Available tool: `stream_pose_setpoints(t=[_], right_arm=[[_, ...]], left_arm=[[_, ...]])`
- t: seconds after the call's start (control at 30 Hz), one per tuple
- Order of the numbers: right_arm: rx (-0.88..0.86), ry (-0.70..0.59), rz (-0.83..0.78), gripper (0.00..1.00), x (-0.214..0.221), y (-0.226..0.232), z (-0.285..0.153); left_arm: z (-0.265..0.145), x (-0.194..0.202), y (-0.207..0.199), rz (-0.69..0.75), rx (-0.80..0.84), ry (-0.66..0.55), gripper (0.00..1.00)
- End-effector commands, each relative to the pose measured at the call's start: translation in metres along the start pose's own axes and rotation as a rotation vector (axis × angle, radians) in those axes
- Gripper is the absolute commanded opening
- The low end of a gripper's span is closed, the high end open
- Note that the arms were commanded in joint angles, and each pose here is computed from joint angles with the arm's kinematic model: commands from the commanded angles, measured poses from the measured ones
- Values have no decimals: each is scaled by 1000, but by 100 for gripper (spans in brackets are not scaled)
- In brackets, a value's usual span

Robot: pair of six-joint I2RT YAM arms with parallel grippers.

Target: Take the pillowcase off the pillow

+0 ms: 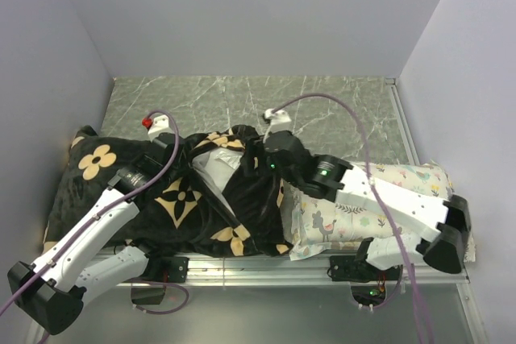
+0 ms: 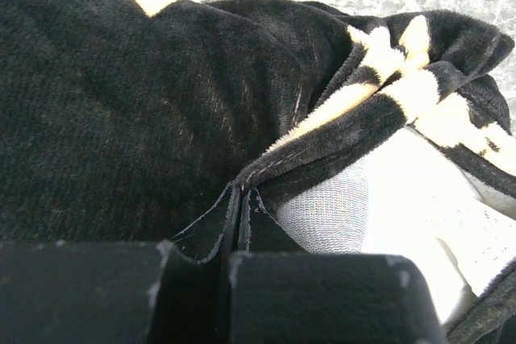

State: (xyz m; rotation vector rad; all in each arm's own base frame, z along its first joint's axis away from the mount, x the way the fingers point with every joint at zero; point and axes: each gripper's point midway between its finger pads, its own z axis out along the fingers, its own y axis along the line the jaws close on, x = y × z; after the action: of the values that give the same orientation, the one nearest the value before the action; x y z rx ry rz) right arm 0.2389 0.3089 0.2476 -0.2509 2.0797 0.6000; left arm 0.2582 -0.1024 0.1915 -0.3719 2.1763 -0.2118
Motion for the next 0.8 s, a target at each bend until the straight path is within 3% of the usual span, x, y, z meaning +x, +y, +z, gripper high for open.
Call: stream_pose_setpoints(t=[0.0, 0.13, 0.17, 0.23, 0.27, 0.37, 0.43, 0.57, 0.77], right_arm=[[-3, 57, -40, 75, 16, 16, 17], [29, 143, -72, 76, 52, 9, 34], [40, 150, -64, 71, 58, 5, 34], [83, 152, -63, 58, 70, -14, 29], [102, 146, -46, 39, 74, -21, 27], [157, 133, -1, 10, 88, -49, 16], [161, 124, 37, 1, 101, -63, 12], [168, 132, 137, 0, 125, -80, 15], [124, 155, 154, 0, 139, -79, 23]], left_arm=[[4, 8, -3, 26, 20, 35, 0], [5, 8, -5, 26, 27, 36, 0], [5, 8, -5, 26, 28, 34, 1], [4, 5, -6, 25, 28, 28, 0], [4, 5, -6, 32, 26, 29, 0], [2, 1, -5, 39, 19, 22, 0], [0, -5, -7, 40, 21, 9, 1], [-5, -15, -8, 45, 11, -9, 1], [-9, -23, -12, 64, 36, -27, 0]])
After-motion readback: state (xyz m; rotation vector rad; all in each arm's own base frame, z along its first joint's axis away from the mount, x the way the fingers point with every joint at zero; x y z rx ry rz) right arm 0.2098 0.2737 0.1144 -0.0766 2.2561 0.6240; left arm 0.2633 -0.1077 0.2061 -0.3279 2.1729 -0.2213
